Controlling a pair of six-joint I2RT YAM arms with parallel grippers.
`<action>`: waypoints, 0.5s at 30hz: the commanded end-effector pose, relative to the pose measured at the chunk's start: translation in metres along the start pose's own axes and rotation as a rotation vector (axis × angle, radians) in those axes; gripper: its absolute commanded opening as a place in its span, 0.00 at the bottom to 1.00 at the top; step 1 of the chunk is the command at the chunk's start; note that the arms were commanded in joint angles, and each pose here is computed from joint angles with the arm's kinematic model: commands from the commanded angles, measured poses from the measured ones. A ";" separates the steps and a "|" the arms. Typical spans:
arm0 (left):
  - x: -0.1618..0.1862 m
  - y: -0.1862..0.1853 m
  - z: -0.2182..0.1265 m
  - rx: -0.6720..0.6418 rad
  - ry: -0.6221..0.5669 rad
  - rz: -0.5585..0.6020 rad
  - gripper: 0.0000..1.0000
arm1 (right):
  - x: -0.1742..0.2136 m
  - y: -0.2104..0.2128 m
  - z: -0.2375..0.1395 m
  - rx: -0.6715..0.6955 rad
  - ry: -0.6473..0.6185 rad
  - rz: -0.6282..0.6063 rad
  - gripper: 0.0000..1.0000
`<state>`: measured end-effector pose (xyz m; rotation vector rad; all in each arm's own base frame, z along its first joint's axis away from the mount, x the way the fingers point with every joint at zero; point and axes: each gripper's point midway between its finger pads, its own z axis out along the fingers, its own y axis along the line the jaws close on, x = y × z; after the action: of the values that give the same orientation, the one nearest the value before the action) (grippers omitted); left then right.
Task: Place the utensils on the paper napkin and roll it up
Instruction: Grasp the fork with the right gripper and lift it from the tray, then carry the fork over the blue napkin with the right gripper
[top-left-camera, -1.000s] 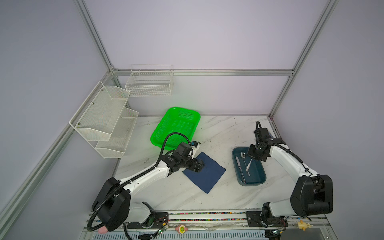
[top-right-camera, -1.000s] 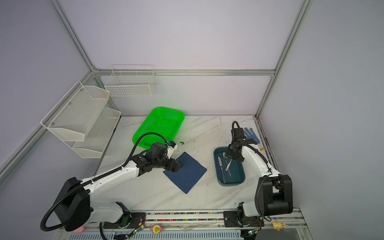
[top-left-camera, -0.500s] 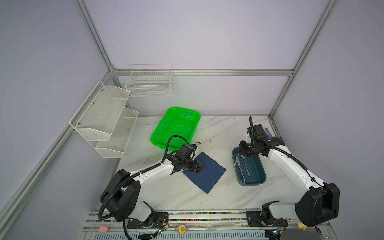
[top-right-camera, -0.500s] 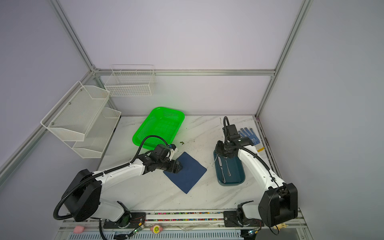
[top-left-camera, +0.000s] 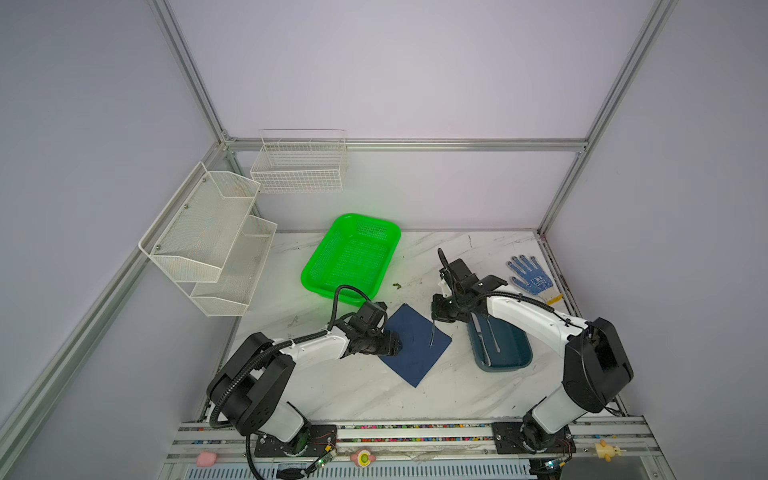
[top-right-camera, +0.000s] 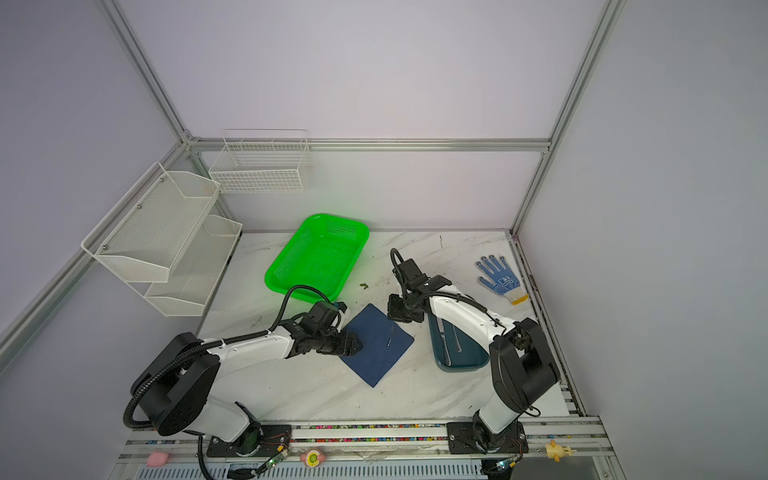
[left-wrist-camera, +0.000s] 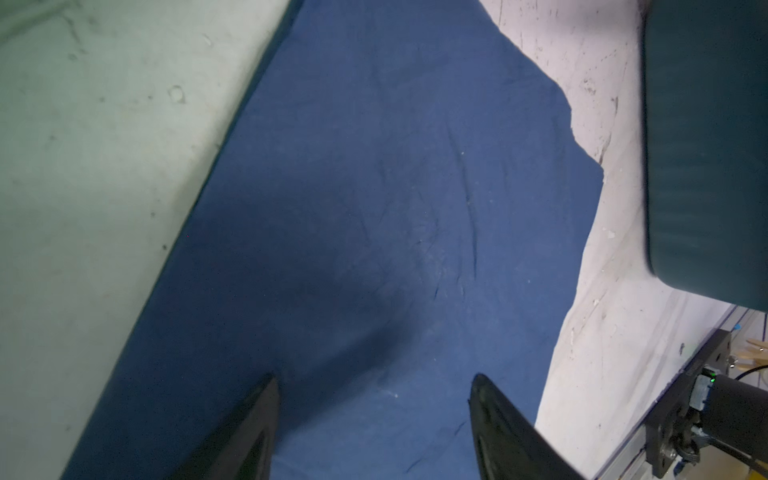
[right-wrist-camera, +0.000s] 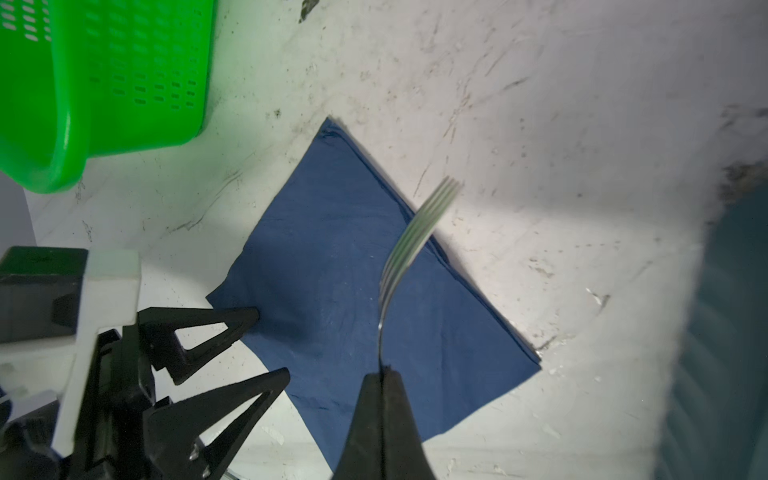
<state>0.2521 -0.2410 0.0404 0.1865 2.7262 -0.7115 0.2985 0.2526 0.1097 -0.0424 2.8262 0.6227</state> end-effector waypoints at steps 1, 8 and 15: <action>0.021 0.008 0.007 0.013 0.040 -0.079 0.71 | -0.006 0.016 0.009 -0.017 -0.011 -0.013 0.03; 0.030 -0.003 0.008 0.050 0.038 -0.146 0.70 | 0.004 0.017 0.033 0.049 0.040 -0.050 0.03; 0.018 -0.022 -0.016 0.062 -0.068 -0.168 0.73 | 0.011 0.016 0.048 0.177 0.071 -0.096 0.03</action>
<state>0.2291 -0.2626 0.0484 0.0375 2.7118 -0.8552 0.3015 0.2913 0.0749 -0.1526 2.8899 0.4904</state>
